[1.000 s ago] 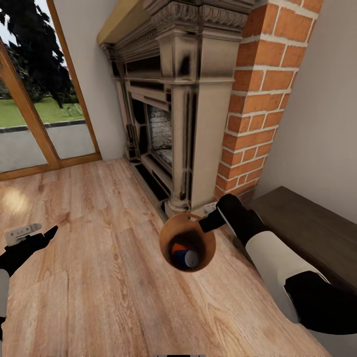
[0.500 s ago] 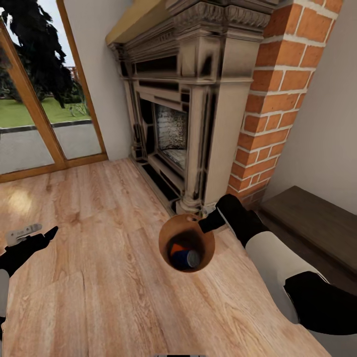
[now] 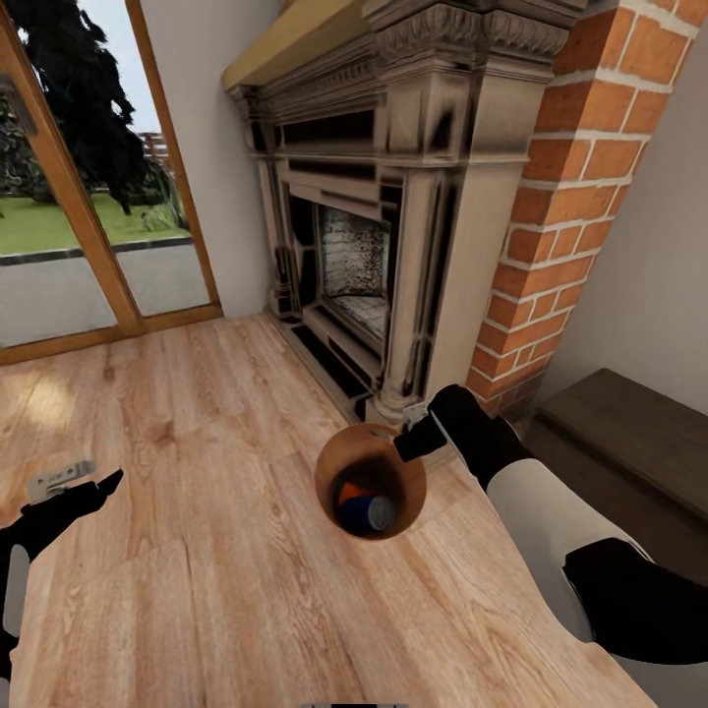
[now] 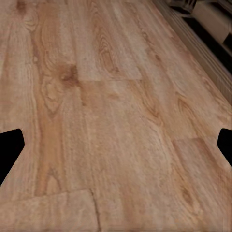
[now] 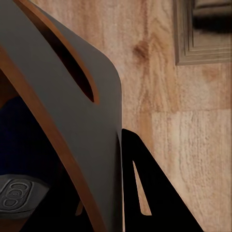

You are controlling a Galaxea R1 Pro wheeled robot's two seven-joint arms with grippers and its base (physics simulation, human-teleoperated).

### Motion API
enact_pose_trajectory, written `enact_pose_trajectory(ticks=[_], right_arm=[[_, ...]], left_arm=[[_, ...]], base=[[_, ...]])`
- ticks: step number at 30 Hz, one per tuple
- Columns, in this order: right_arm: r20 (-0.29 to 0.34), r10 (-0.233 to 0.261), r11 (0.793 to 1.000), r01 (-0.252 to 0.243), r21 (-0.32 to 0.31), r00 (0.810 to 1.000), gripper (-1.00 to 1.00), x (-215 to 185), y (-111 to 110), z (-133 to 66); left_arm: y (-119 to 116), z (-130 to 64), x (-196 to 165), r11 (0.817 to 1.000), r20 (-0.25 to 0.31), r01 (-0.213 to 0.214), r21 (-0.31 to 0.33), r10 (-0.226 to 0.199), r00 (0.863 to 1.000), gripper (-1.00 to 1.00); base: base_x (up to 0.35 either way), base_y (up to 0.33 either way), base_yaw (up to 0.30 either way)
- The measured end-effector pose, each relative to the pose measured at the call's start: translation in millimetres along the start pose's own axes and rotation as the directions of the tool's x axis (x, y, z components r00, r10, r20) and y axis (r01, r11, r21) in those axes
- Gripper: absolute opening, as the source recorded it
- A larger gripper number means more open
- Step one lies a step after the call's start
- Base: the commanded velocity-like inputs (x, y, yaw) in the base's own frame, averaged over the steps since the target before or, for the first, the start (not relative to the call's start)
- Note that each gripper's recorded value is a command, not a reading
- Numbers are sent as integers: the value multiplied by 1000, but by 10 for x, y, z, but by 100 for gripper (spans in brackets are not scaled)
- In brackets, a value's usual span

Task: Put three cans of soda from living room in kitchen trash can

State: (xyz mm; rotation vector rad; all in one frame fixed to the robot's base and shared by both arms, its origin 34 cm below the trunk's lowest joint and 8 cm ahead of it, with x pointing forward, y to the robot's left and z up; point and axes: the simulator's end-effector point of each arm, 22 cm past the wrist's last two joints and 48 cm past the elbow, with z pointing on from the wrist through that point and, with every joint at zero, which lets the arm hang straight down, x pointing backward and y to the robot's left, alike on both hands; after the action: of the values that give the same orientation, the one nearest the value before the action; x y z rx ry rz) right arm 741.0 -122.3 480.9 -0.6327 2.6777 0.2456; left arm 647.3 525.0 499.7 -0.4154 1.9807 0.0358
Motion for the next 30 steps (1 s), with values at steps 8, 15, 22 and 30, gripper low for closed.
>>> enact_pose_trajectory(ticks=[8, 15, 22, 30], right_arm=[[1, 0, 1000, 0, 0, 1000, -100, -4, 4, -2], [-2, -5, 1000, 5, 12, 1000, -100, 9, -32, 1], [-12, 3, 1000, -3, -2, 1000, -100, 77, 9, 46], [-15, 3, 1000, -3, 1, 1000, -100, 103, 2, 56]], left_arm=[[101, -109, 368, 1000, -63, -22, -12, 21, 998, 100], [109, -124, 399, 1000, -65, -25, -11, 24, 998, 100], [107, -130, 380, 1000, -61, -25, -9, 25, 998, 100], [98, -135, 360, 1000, -57, -26, -7, 25, 998, 100]], base=[[0, 6, 0], [0, 74, 0], [0, 249, 0], [0, 276, 123]])
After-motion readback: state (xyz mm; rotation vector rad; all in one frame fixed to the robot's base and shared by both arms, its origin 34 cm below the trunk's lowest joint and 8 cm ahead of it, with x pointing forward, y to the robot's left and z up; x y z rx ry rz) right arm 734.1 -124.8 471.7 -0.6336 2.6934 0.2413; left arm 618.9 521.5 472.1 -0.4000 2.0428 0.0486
